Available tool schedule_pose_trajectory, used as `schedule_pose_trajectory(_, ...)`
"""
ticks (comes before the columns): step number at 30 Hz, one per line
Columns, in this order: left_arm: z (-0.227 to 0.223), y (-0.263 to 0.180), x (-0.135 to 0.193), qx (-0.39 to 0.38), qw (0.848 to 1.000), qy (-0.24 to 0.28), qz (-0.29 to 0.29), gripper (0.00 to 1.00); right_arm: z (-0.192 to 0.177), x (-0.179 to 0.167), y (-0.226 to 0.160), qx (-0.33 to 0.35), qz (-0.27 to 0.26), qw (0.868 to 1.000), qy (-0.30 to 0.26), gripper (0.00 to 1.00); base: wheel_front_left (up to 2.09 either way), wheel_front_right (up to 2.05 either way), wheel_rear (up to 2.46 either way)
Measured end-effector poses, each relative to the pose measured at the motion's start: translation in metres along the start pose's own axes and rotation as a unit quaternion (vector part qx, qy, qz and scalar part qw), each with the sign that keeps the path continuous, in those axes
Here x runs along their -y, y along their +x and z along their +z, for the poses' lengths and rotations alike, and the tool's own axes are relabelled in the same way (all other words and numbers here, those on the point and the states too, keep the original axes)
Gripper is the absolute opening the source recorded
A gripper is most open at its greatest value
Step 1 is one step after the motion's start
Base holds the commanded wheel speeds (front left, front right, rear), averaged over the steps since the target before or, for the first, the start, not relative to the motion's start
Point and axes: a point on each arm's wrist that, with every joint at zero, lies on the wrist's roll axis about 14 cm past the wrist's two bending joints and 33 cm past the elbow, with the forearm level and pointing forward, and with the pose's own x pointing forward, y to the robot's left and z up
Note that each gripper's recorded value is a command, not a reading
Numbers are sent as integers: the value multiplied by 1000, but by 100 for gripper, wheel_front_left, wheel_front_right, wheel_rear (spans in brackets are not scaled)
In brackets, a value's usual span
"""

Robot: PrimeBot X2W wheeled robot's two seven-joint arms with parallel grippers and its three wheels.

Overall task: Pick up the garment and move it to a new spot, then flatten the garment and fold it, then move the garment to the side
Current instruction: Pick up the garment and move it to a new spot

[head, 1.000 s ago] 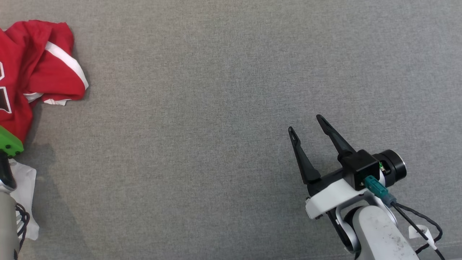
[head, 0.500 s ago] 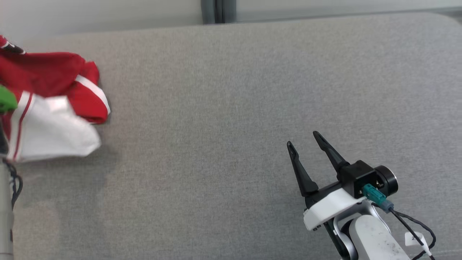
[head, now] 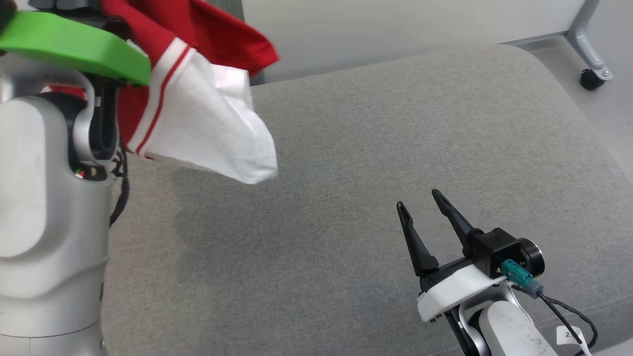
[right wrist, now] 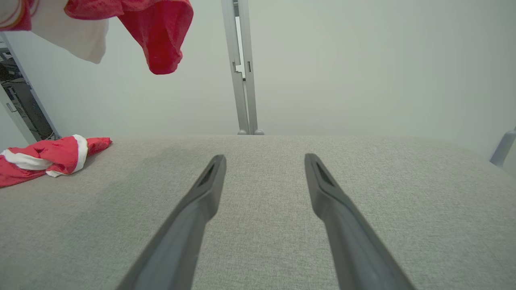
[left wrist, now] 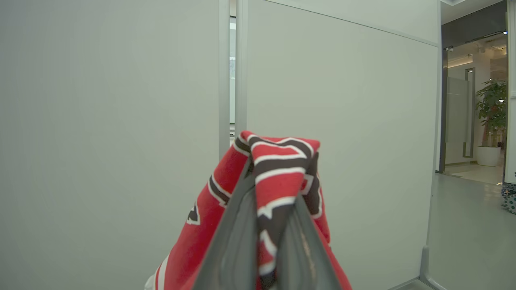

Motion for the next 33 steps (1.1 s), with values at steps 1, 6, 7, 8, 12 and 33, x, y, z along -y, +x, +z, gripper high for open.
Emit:
schedule_pose_trajectory(1,0,4,17,3,1000,-9,-19,0,2,4,-3,3,-7,1000,-1,100,0,0,0)
schedule_pose_trajectory(6,-27,13,90,-29,994,-37,-99,0,7,22,-16,9,-38,999,-4,100,0,0,0)
schedule_pose_trajectory(7,-36,14,101,-39,992,-39,-110,0,8,26,-18,10,-44,999,-5,100,0,0,0)
schedule_pose_trajectory(8,-45,14,108,-48,991,-41,-118,0,8,30,-20,10,-50,999,-4,100,0,0,0)
schedule_pose_trajectory(12,-101,4,134,-112,982,-51,-144,0,8,44,-27,9,-75,997,-5,100,0,0,0)
schedule_pose_trajectory(33,-254,-131,99,-260,956,-124,-51,100,-10,65,-24,-15,-102,995,-13,100,0,0,0)
